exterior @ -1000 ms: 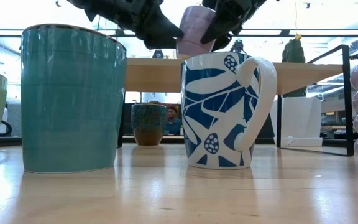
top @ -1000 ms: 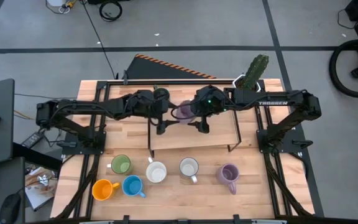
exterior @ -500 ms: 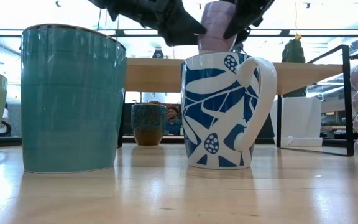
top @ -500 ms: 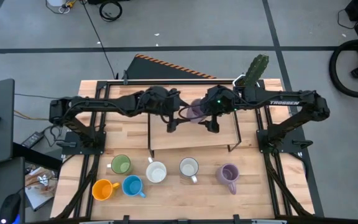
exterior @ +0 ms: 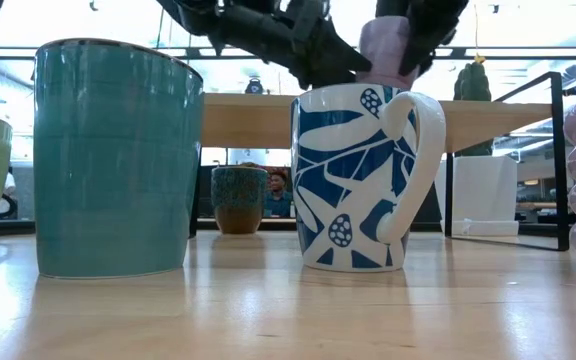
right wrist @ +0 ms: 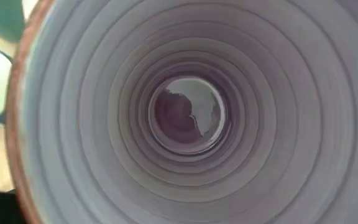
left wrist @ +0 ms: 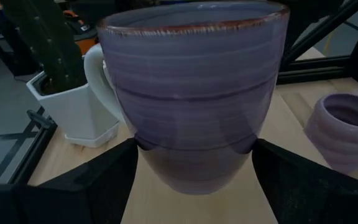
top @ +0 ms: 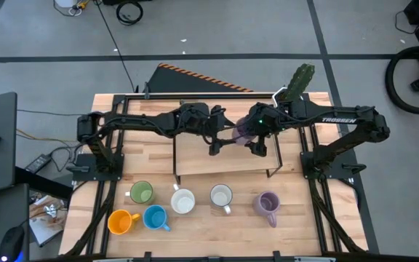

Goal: Place coffee mugs
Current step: Put the top purple mug on the shelf

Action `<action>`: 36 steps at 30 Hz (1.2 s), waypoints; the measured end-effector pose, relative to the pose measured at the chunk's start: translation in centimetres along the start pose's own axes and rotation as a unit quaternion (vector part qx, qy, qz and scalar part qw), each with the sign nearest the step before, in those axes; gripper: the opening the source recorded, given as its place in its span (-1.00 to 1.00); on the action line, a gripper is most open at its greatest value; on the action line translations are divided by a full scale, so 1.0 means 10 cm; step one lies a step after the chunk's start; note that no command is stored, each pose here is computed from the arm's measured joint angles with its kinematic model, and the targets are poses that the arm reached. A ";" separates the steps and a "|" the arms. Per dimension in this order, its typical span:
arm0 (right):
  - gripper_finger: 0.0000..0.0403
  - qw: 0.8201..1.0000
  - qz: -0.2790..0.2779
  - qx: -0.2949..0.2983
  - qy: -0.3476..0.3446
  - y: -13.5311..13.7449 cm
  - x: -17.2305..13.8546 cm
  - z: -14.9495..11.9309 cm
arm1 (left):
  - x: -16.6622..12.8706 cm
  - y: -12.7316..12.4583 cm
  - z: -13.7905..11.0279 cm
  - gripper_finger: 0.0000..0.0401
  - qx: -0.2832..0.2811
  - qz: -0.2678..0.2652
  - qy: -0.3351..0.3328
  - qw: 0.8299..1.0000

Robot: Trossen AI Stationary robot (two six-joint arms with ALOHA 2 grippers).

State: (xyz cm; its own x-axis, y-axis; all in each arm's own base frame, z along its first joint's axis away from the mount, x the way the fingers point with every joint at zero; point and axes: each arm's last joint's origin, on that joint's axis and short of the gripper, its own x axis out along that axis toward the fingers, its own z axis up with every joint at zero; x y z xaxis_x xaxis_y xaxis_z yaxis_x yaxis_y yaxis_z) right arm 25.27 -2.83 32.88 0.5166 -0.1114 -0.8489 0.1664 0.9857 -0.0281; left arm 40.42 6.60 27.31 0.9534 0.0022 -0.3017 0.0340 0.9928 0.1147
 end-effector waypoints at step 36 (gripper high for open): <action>0.88 0.992 -0.013 0.073 0.104 -0.24 0.04 -0.19 | 0.44 0.28 -0.13 0.57 -0.023 0.004 -0.004 1.000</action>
State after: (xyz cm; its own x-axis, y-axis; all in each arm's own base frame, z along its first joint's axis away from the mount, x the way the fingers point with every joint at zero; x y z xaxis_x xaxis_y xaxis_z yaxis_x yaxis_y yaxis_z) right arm 23.48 -5.00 31.61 0.3278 -0.0936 -0.9401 0.3058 0.9520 0.0119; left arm 44.29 9.57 25.09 0.9557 0.0085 -0.2943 0.0135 0.9973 0.0727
